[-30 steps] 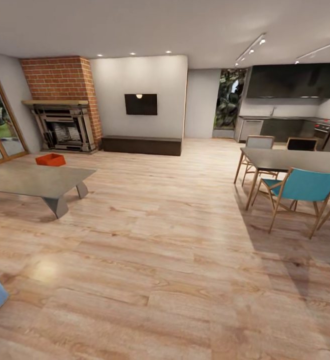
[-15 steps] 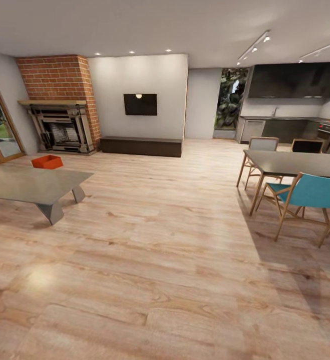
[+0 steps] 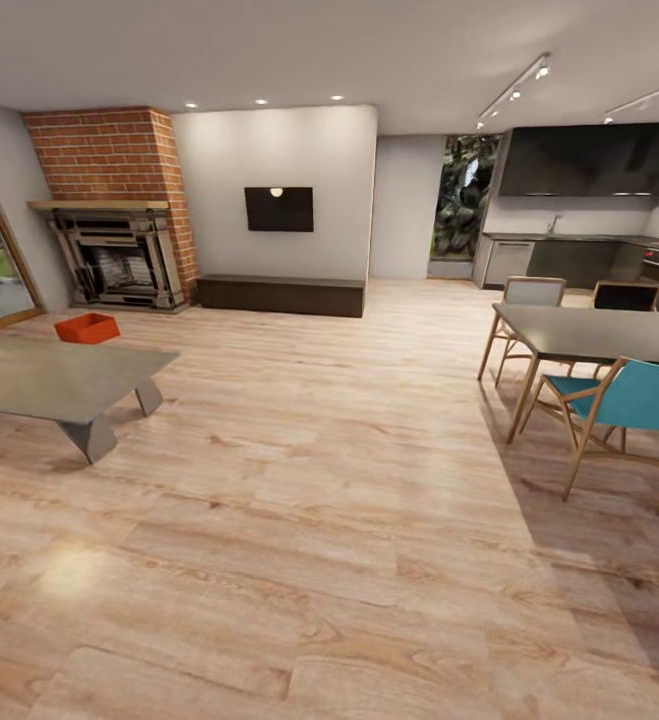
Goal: Move the two storage containers from the living room to the garage. In the garage, place one container on the floor and stack the other container on top of it (either order is fine).
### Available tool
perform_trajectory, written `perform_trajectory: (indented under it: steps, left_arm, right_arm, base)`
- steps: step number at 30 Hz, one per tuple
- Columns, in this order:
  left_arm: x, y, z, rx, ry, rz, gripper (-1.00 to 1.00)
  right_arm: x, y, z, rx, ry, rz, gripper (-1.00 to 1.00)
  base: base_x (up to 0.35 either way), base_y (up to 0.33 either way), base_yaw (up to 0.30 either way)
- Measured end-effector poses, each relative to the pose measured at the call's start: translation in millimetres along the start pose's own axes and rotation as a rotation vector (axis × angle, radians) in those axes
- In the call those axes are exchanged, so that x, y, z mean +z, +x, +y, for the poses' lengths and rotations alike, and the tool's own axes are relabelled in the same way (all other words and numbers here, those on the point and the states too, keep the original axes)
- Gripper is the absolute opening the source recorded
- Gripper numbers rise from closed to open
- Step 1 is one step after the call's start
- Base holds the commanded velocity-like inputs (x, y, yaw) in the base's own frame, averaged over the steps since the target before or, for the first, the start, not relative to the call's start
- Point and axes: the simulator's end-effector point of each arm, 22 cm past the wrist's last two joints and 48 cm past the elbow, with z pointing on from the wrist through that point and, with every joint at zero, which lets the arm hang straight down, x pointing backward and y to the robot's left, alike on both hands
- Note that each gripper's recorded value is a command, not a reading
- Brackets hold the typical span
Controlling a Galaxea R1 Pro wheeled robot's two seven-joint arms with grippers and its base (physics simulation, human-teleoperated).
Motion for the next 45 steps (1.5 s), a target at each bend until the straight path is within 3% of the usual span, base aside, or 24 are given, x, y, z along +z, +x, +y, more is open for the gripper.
perform_trajectory:
  steps: [45]
  left_arm:
    - [0.0, 0.1, -0.1, 0.0, 0.0, 0.0, 1.0]
  right_arm:
    - [0.0, 1.6, 1.8, 0.001, -0.007, 0.007, 1.0]
  base:
    - [0.32, 0.0, 0.0]
